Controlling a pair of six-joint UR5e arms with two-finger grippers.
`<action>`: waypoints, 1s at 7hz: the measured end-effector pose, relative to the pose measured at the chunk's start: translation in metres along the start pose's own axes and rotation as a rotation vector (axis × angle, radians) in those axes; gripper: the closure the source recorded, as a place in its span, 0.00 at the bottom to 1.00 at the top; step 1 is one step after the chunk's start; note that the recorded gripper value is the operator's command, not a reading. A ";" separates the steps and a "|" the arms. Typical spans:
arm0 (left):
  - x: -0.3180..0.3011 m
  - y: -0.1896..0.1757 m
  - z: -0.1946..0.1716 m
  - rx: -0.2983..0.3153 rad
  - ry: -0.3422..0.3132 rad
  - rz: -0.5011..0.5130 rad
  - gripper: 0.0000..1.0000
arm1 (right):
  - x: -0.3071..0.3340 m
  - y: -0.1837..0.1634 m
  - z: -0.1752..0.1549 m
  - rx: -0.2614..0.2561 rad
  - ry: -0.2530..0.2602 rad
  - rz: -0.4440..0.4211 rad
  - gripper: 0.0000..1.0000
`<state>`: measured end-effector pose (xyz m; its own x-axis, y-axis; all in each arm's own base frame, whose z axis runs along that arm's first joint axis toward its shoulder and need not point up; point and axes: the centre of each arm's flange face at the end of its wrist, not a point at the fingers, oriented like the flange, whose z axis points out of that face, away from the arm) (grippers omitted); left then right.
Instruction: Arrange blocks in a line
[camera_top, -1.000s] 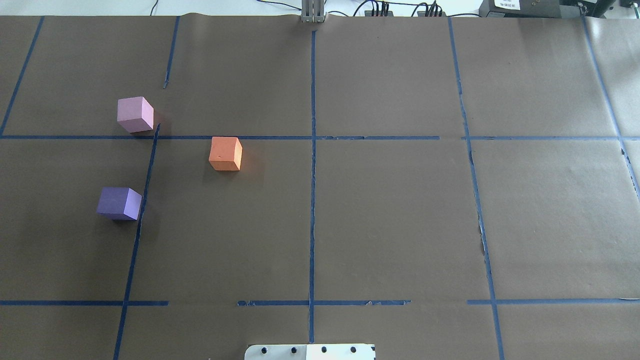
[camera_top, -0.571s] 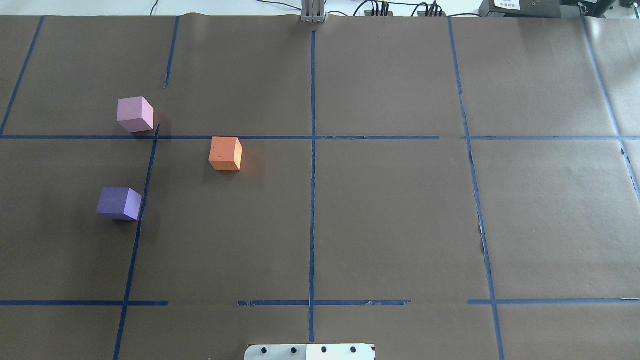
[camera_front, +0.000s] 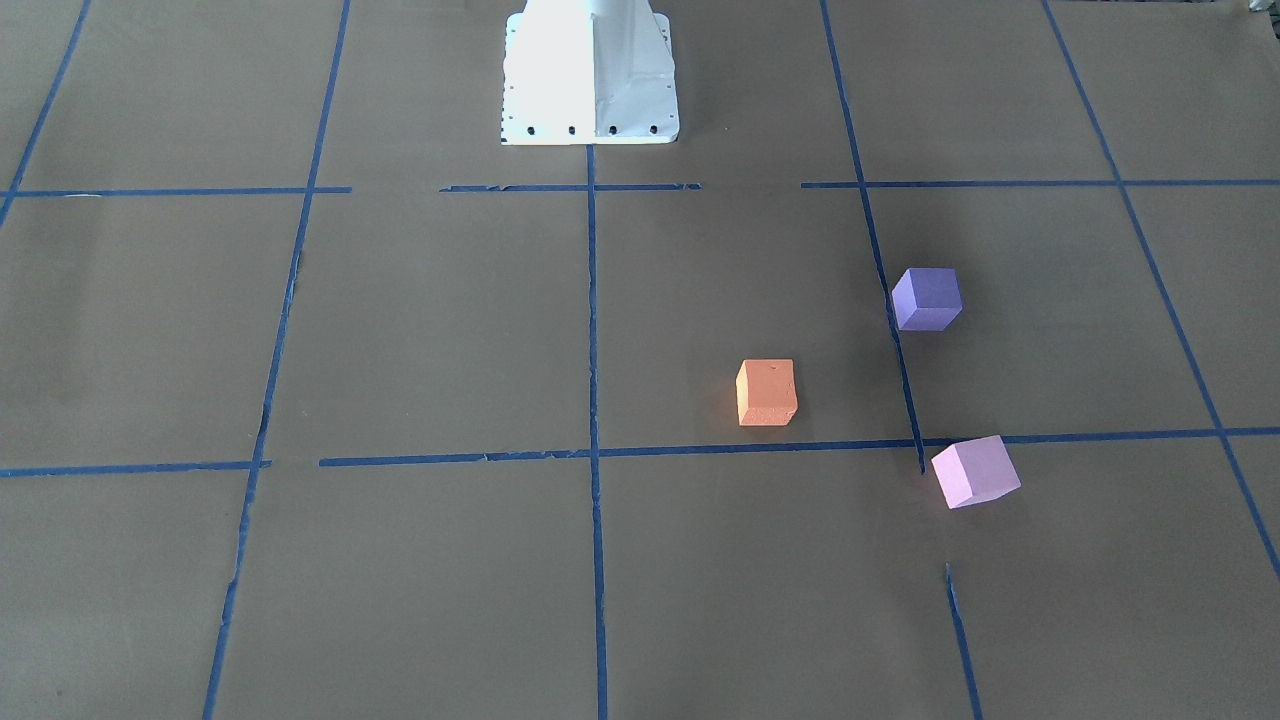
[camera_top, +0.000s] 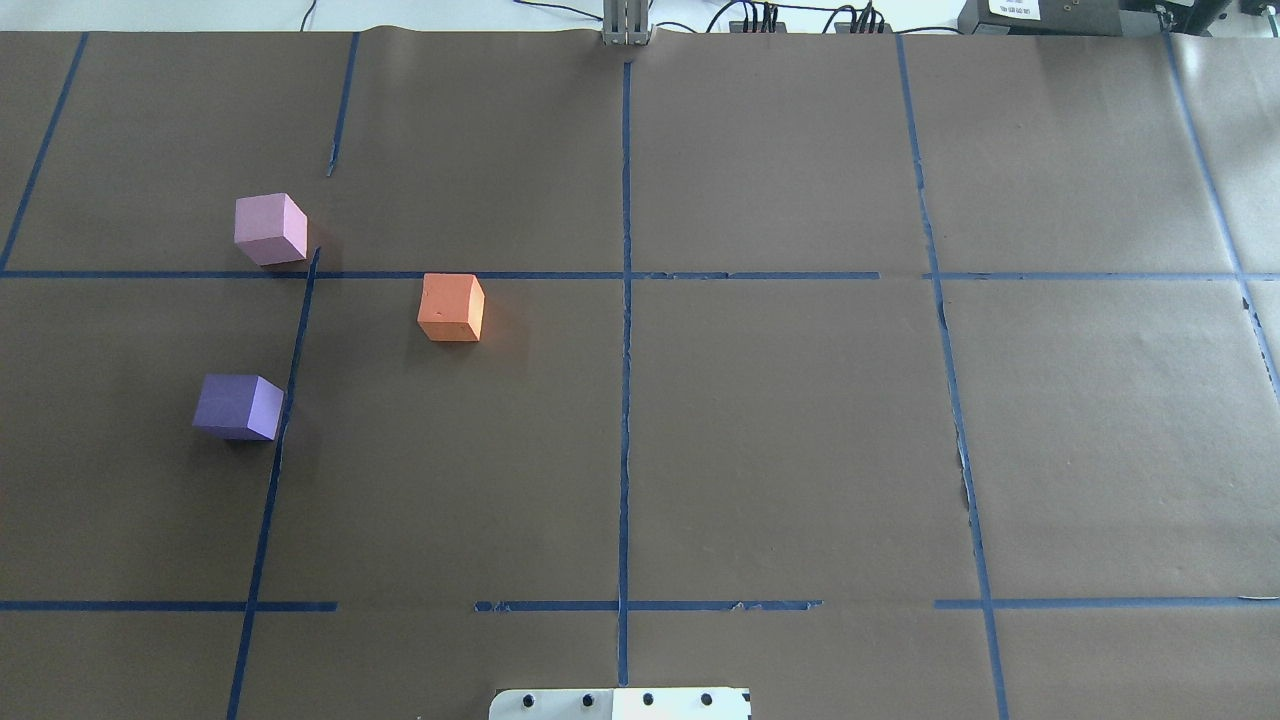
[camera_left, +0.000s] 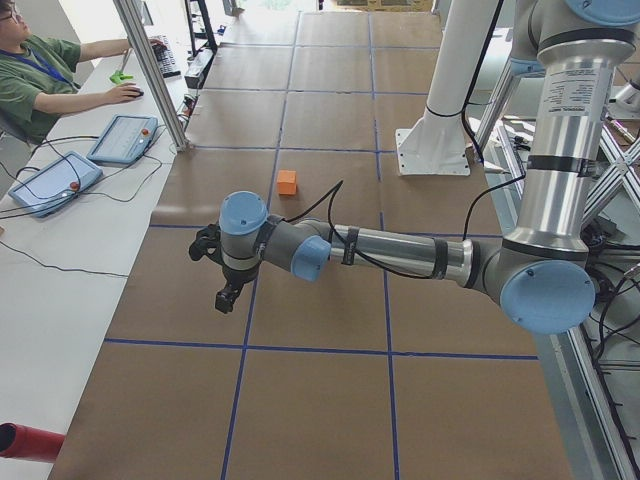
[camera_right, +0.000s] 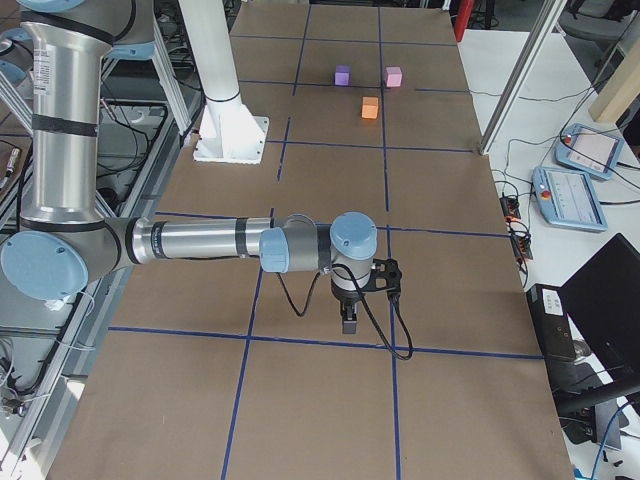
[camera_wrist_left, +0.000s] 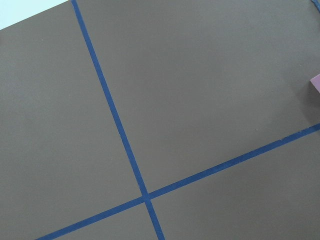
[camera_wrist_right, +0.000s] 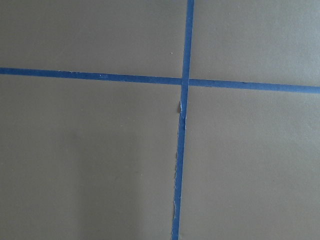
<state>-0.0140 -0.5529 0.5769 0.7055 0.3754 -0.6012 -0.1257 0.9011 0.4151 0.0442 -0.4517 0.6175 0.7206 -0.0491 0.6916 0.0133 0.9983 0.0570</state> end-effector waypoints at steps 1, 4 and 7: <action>0.001 0.001 0.010 -0.017 0.005 0.003 0.00 | 0.000 0.000 0.000 0.000 0.000 0.000 0.00; 0.033 -0.008 0.053 -0.084 0.038 0.049 0.00 | 0.000 0.000 0.000 0.001 0.001 -0.001 0.00; 0.109 -0.057 0.064 -0.075 0.083 -0.045 0.00 | 0.000 0.000 0.000 0.000 0.000 0.000 0.00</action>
<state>0.1150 -0.5774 0.5312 0.6514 0.3485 -0.6740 -0.1494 0.9298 0.3364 0.0442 -0.4517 0.6174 0.7209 -0.0492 0.6913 0.0133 0.9983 0.0573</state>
